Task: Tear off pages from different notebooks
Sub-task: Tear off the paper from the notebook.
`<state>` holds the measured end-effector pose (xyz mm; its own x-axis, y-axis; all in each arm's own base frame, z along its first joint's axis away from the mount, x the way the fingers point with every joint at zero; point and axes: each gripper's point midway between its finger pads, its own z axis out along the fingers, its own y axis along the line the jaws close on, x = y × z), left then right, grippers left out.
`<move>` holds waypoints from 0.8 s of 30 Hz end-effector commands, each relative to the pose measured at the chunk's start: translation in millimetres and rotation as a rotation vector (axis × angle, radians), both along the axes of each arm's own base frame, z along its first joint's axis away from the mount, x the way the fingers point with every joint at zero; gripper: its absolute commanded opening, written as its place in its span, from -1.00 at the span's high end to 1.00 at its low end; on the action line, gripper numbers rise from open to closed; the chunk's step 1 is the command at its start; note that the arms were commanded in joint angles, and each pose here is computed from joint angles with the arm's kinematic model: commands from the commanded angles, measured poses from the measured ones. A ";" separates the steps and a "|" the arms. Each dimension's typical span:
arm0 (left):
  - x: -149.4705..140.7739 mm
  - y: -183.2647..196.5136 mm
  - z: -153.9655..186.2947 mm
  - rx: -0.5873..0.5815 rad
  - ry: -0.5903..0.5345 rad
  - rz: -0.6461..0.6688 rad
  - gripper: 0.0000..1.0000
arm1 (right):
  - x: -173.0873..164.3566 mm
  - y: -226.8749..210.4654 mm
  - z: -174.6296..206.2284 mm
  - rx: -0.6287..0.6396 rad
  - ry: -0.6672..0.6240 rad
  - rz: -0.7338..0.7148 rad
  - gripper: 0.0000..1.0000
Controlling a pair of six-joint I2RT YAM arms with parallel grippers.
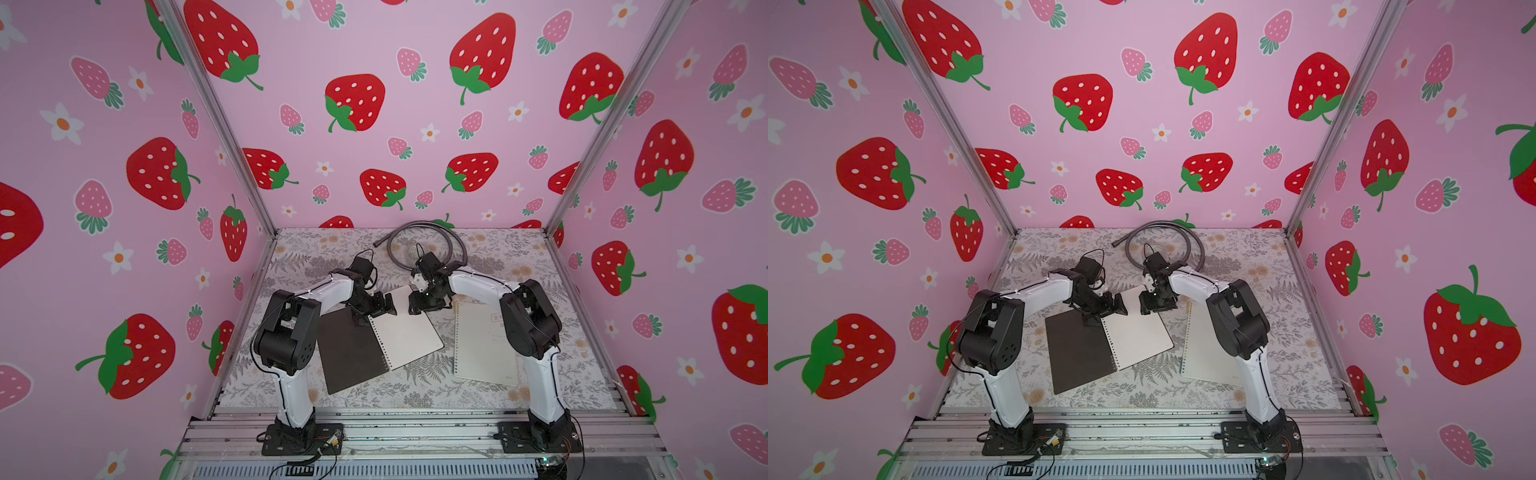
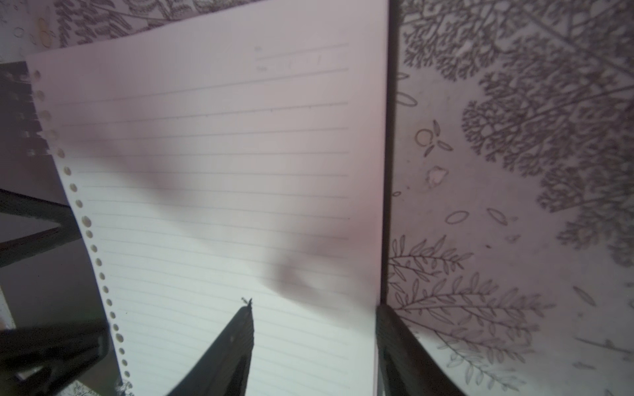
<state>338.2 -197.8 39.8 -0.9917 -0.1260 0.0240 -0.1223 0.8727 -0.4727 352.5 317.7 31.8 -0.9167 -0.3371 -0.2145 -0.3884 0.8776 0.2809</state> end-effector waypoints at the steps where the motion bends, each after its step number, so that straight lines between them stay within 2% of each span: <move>1: -2.7 -3.0 -10.6 0.005 0.031 -0.020 -0.99 | -7.8 9.7 0.3 0.036 0.029 0.006 -0.17; 12: -2.6 -3.1 -11.0 0.004 0.033 -0.020 -0.99 | -6.5 22.9 26.0 0.067 -0.019 0.024 -0.16; 24: -3.2 -3.7 -11.8 0.002 0.038 -0.023 -0.99 | -7.9 33.0 48.1 0.039 -0.079 0.075 -0.15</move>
<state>338.5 -198.1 39.7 -0.9917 -0.1258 0.0274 -0.1238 0.8729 -0.4719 346.1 343.9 53.6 -0.8906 -0.3753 -0.2569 -0.4397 0.8549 0.2753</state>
